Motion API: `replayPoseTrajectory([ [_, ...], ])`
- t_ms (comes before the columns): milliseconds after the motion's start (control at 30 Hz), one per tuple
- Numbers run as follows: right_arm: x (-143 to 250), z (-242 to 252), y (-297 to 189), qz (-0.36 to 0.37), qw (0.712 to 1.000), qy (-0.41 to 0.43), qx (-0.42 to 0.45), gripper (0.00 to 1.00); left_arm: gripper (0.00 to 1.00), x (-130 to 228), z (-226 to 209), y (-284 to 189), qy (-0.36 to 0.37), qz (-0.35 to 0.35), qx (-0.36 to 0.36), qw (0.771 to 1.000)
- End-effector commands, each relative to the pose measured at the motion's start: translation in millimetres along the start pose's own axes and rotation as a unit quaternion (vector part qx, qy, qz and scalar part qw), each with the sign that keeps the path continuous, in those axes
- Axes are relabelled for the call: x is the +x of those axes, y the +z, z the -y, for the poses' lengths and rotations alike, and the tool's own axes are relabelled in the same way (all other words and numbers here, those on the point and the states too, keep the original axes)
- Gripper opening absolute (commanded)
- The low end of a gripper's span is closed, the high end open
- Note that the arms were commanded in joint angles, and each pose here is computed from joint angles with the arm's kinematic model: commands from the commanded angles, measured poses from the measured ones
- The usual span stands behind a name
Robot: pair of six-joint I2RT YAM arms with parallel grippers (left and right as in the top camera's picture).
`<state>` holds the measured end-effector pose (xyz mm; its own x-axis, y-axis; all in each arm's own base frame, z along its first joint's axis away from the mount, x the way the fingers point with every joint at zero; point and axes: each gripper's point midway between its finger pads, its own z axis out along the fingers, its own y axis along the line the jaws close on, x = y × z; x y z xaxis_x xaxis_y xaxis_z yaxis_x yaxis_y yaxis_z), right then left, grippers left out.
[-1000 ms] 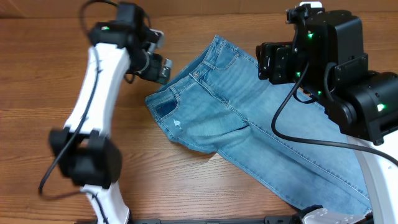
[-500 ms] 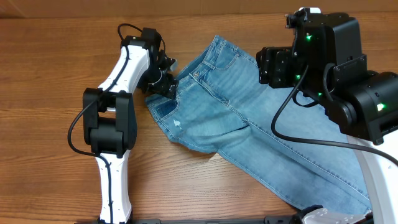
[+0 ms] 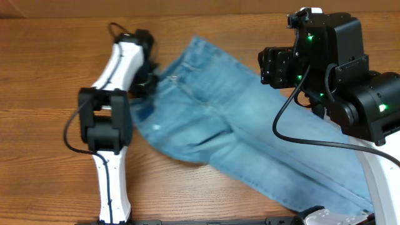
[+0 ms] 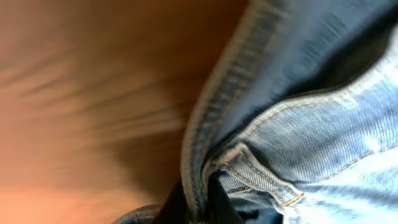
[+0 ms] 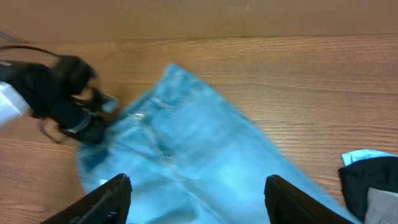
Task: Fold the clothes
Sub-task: 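Grasp the jeans waistband with the left gripper and pull it leftward, then grasp a frayed leg hem with the right gripper and straighten it rightward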
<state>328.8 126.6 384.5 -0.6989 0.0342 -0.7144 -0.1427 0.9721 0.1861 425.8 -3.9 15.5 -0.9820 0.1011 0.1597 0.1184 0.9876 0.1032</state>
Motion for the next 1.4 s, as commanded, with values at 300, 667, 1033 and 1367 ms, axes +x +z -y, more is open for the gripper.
replayPoseTrajectory([
  [300, -7, -1, -12, 0.017, 1.0, 0.005, -0.005, 0.72, 0.04, 96, -276, -43, -0.414, 0.055, 0.097, 0.904],
  [667, 30, 42, 58, -0.114, 0.984, 0.112, 0.078, 0.75, 0.63, 106, -279, -101, -0.384, 0.157, 0.192, 0.889],
  [1033, 114, 138, 155, -0.349, 0.905, 0.2, 0.139, 0.73, 0.9, 113, -226, -231, -0.273, 0.311, 0.205, 0.887],
  [1367, 215, 185, 203, -0.456, 0.839, 0.25, 0.161, 0.76, 0.91, 121, -142, -303, -0.171, 0.365, 0.198, 0.894],
])
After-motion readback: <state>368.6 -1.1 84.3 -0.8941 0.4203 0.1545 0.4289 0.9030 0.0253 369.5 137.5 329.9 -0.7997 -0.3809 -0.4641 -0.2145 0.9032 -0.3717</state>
